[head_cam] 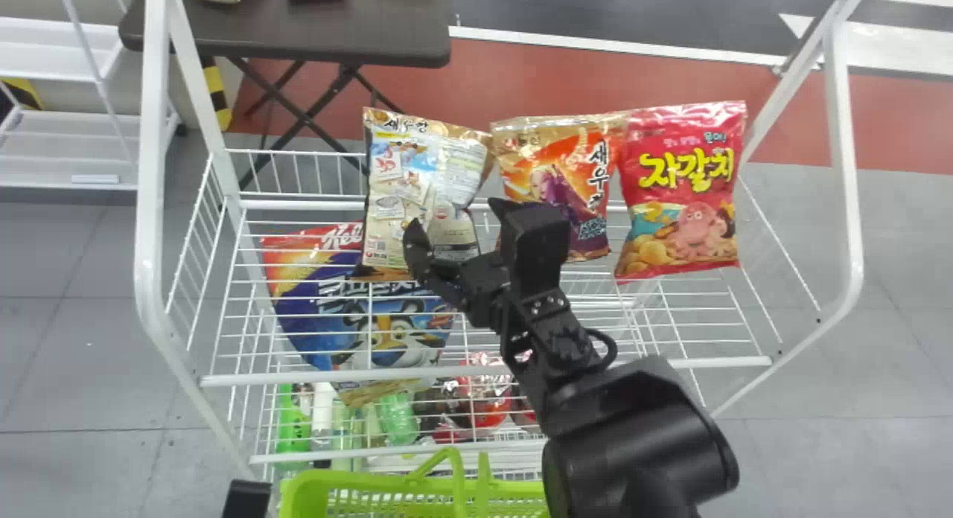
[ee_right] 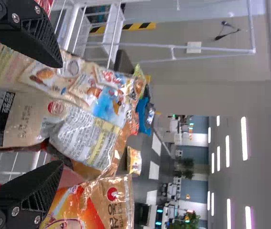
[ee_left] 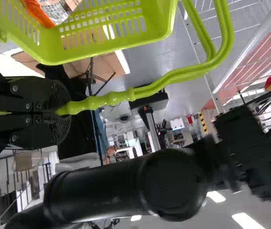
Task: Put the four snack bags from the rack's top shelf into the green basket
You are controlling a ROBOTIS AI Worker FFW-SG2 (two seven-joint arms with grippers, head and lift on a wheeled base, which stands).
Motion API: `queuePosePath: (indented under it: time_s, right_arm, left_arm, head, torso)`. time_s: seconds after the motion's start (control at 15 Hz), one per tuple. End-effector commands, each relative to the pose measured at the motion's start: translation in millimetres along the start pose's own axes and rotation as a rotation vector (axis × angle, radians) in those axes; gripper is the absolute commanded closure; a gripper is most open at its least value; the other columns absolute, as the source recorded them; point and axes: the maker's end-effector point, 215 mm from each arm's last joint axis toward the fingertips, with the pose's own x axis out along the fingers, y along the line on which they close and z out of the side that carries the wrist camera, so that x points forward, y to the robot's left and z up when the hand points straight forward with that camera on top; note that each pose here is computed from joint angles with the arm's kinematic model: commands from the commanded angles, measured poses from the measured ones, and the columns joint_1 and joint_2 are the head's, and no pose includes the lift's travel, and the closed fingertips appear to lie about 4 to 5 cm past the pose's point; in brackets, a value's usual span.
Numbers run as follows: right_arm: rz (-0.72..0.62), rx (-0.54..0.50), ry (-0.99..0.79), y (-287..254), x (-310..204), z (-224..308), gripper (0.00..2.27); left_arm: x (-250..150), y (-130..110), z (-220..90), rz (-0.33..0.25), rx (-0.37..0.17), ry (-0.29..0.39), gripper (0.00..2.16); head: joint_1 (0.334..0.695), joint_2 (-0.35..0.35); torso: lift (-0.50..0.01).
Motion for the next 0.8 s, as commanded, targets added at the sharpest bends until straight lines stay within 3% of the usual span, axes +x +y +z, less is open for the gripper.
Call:
queuePosePath:
  time_s: [0.0, 0.27, 0.33, 0.4, 0.73]
  right_arm:
    - [-0.008, -0.018, 0.043, -3, 16, -8, 0.22]
    - [0.089, 0.001, 0.127, 9, 28, -21, 1.46]
    - [0.11, 0.008, 0.163, 15, 26, -30, 1.87]
    - [0.113, 0.007, 0.159, 16, 25, -27, 2.02]
    - [0.161, 0.036, 0.095, 35, -9, 0, 2.02]
  left_arm:
    - [-5, 2, 2, 0.0, -0.002, -0.007, 2.15]
    - [-7, 0, 3, -0.011, -0.006, -0.011, 2.15]
    - [-7, 0, 4, -0.011, -0.004, -0.012, 2.15]
    - [-7, -1, 4, -0.012, -0.004, -0.012, 2.15]
    - [-5, -4, 4, -0.016, 0.002, -0.008, 2.15]
  head:
    - [0.695, -0.14]
    - [0.695, -0.112]
    - [0.695, -0.107]
    - [0.695, -0.103]
    - [0.695, -0.079]
  torso:
    - [0.0]
    - [0.0]
    - [0.0]
    - [0.0]
    - [0.0]
